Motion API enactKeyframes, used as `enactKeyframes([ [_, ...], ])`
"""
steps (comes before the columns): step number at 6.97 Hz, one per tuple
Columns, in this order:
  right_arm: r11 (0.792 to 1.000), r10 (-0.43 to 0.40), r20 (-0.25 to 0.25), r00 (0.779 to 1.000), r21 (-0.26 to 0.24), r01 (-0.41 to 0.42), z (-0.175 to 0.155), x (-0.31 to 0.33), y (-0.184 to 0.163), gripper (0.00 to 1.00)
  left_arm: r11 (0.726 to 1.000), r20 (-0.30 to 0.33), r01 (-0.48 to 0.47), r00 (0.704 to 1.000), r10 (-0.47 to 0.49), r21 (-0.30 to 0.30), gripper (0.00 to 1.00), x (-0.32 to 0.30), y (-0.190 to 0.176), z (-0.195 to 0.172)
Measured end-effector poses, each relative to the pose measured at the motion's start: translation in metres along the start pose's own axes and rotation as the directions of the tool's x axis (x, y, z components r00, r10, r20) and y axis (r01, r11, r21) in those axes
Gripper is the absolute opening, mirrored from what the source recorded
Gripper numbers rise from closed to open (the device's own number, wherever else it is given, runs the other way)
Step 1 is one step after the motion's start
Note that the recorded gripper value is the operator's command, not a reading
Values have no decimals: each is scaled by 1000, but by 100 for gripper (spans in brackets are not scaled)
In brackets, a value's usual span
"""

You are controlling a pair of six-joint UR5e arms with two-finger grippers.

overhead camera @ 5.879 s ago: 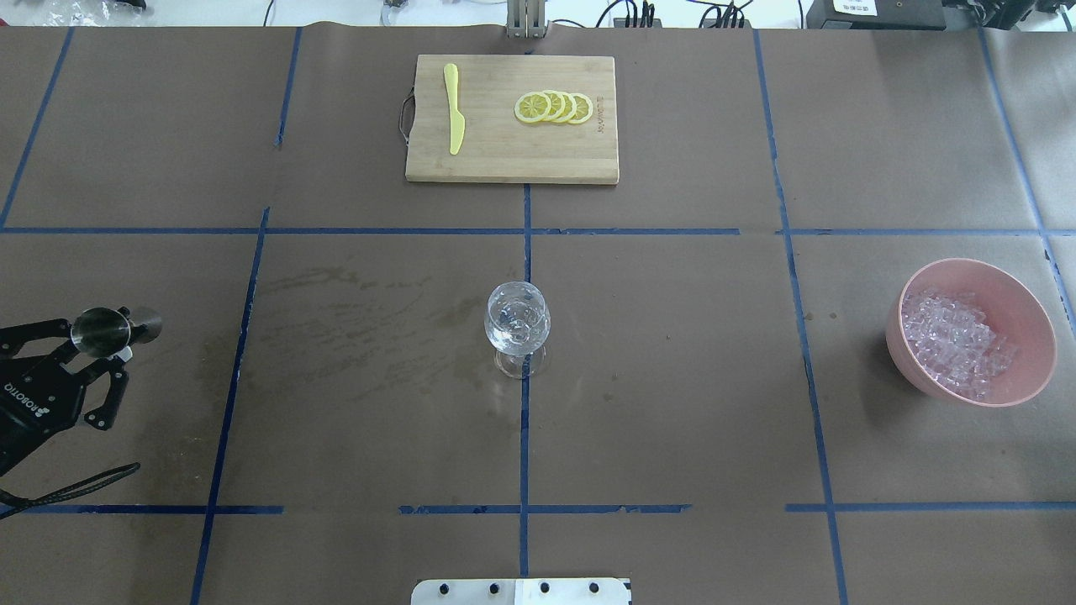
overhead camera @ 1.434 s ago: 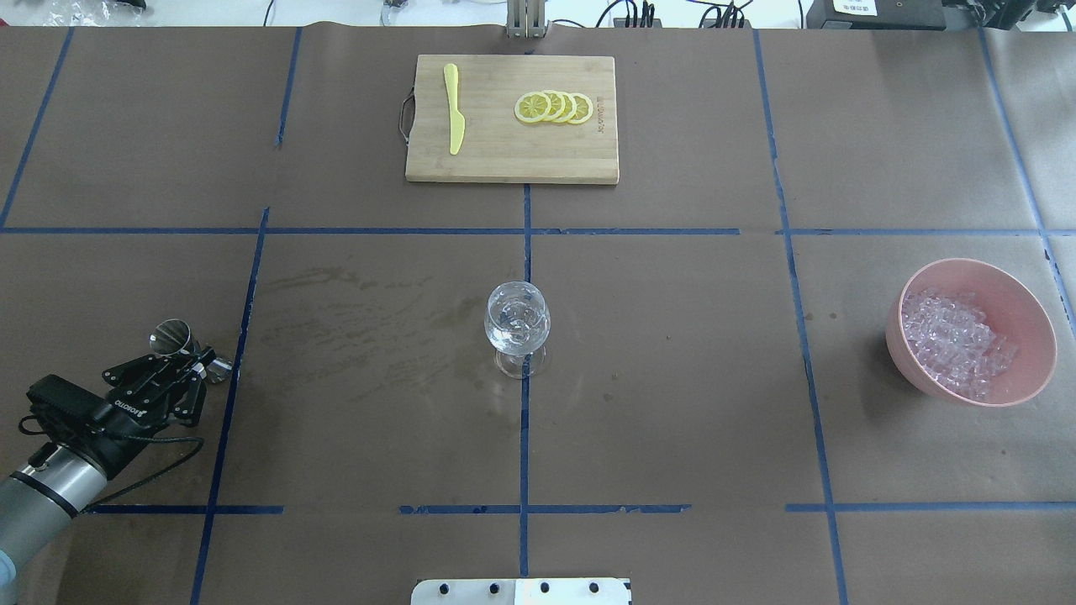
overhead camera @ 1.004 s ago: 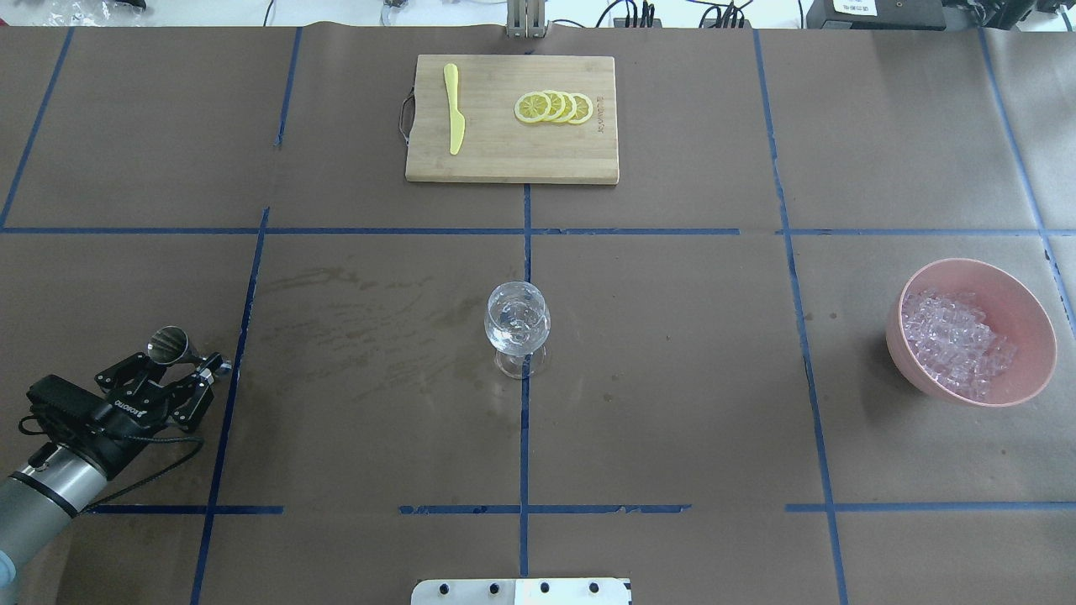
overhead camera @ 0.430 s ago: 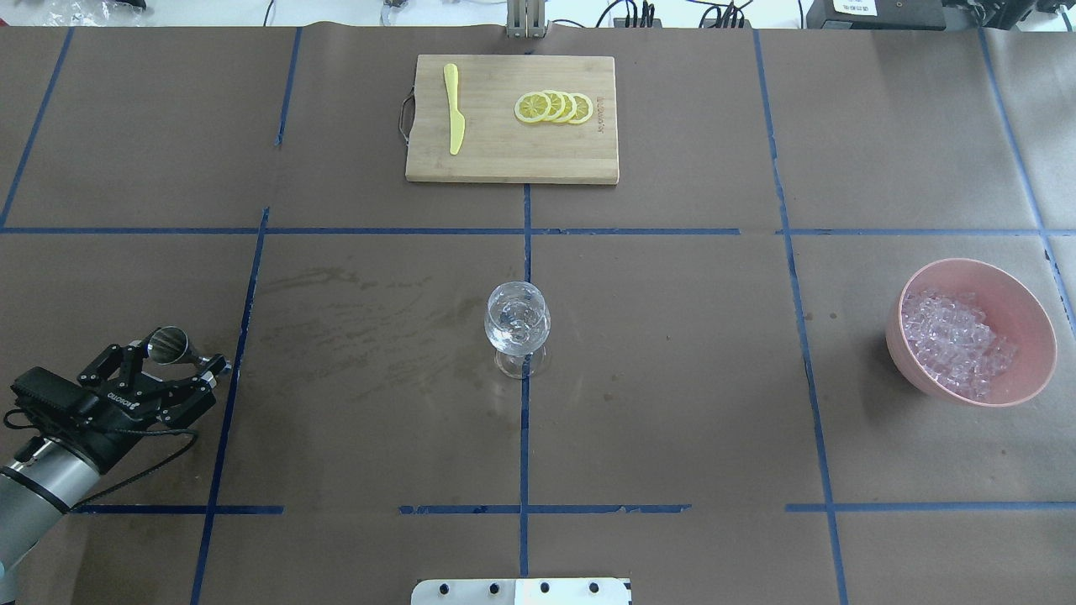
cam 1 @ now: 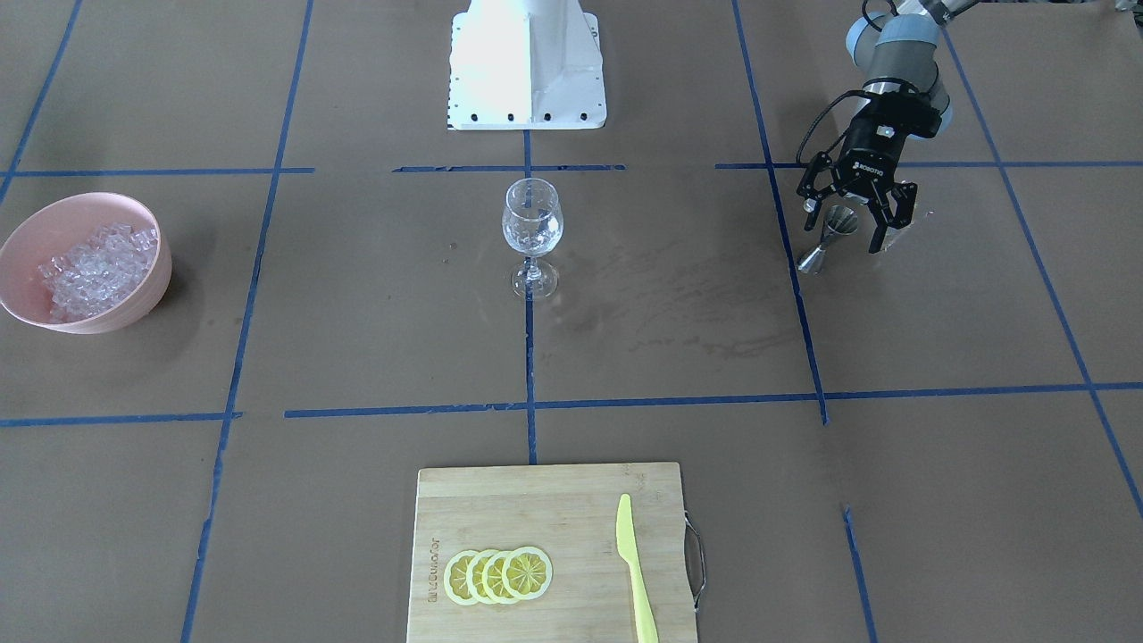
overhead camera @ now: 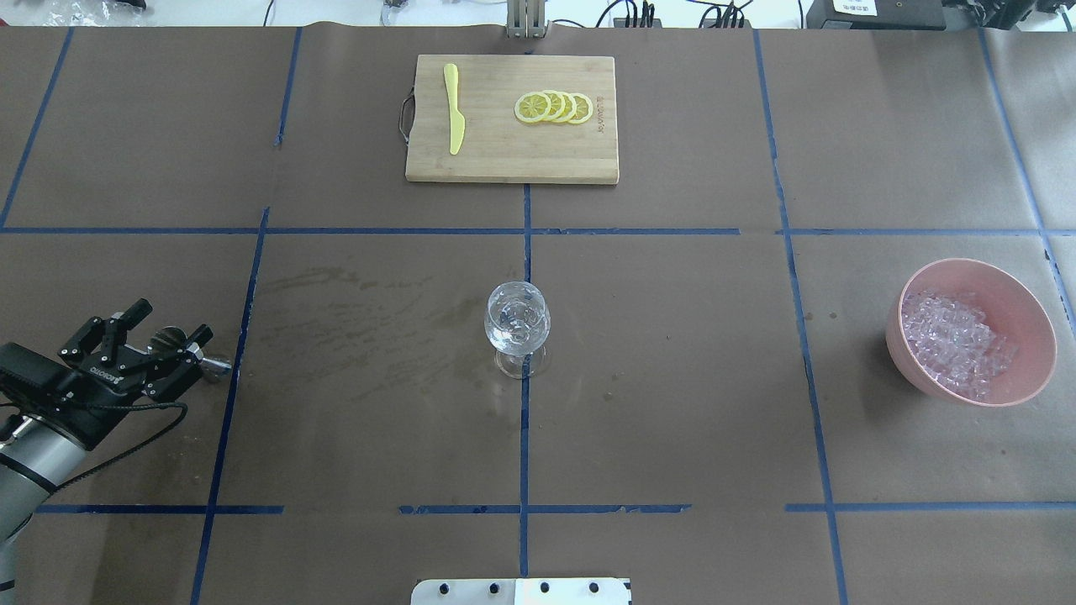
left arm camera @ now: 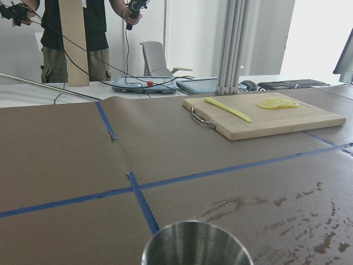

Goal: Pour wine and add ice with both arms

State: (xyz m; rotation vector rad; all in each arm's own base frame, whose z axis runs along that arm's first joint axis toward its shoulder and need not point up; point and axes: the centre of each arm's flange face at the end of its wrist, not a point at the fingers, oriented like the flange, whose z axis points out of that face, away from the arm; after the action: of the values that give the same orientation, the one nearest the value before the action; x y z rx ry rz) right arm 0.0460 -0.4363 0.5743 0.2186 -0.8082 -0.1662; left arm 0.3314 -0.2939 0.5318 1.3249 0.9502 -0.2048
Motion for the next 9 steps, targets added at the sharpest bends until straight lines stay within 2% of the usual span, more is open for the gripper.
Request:
enactKeyframes([
  [2,1000,-2,0,1000,2,2,-1,-1,-1,100,999,-15,-38,999,38,22,100,-16,-31,13],
  [3,1000,-2,-1,1000,2,2,-1,-1,-1,100,997,-30,-74,997,75,11,100,-34,-49,23],
  [4,1000,-3,-1,1000,2,3,-1,-1,-1,100,992,-50,-127,991,126,-25,100,-59,-72,35],
  [6,1000,-3,-1,1000,3,3,-1,-1,-1,100,952,-75,-244,969,234,-183,100,-123,-130,57],
  [7,1000,-3,-1,1000,2,3,-1,-1,-1,100,918,-62,-280,960,274,-281,100,-158,-167,65],
  [9,1000,-2,0,1000,1,2,-1,-1,-1,100,846,15,-286,945,328,-450,100,-229,-238,64],
])
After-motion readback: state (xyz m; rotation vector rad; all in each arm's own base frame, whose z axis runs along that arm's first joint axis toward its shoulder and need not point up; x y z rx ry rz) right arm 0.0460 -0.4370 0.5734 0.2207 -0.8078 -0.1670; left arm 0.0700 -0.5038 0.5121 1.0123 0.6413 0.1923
